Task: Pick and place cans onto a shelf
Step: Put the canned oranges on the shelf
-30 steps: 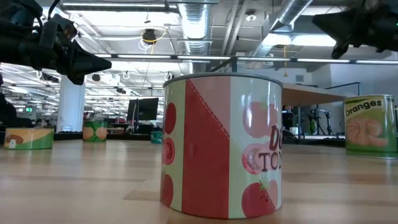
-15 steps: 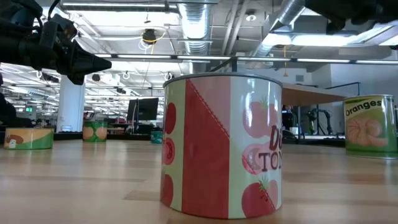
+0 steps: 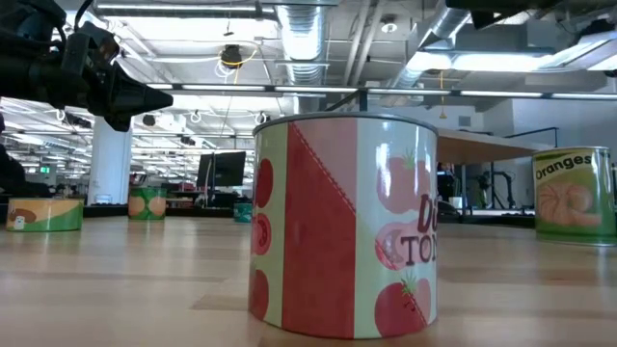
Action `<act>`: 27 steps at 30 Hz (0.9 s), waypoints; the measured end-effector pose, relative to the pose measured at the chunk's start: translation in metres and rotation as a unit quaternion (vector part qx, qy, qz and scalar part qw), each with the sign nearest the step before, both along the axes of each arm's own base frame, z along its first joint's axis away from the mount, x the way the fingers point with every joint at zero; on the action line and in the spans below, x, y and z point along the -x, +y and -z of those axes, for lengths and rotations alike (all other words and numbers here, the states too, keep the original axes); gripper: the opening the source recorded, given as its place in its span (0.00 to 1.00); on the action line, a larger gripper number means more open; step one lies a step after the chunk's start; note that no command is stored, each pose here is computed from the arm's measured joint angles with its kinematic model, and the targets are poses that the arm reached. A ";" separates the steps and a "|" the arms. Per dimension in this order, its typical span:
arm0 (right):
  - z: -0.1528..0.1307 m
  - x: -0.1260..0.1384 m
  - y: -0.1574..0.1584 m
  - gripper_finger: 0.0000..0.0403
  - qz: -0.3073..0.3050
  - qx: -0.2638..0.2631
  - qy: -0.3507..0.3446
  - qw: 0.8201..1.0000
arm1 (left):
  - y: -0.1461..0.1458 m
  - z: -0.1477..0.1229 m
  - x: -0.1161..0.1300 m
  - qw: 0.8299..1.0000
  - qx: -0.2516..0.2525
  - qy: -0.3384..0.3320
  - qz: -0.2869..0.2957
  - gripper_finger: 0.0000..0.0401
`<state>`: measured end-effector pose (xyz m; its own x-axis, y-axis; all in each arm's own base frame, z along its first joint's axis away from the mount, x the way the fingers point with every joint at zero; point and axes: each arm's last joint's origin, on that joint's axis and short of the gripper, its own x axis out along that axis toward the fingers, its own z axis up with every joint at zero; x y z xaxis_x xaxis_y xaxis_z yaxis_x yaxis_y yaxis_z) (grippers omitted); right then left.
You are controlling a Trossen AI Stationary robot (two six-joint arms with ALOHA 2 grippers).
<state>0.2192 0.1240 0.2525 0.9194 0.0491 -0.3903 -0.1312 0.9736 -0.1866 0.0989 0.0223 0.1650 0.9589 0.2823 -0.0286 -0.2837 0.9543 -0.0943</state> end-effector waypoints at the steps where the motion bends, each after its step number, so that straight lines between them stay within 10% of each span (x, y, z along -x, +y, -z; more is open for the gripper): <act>1: -0.002 -0.004 0.001 0.01 -0.002 -0.008 0.025 1.000 | 0.000 0.000 0.000 1.000 0.000 0.000 0.000 0.00; 6: -0.010 -0.014 -0.003 0.01 0.022 -0.084 0.191 0.978 | 0.000 0.000 0.000 1.000 0.000 0.000 0.000 0.00; 12: -0.005 -0.007 -0.016 0.02 0.153 -0.140 0.396 0.894 | 0.000 0.000 0.000 1.000 0.000 0.000 0.000 0.00; 27: 0.013 -0.008 -0.065 0.36 0.436 -0.134 0.518 0.724 | 0.000 0.000 0.000 1.000 0.000 0.000 0.000 0.00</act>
<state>0.2277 0.0589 0.2397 -0.1324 -0.1717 -0.9762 0.6211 0.7532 -0.2167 0.0989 0.0223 0.1650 0.9588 0.2825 -0.0285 -0.2839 0.9542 -0.0947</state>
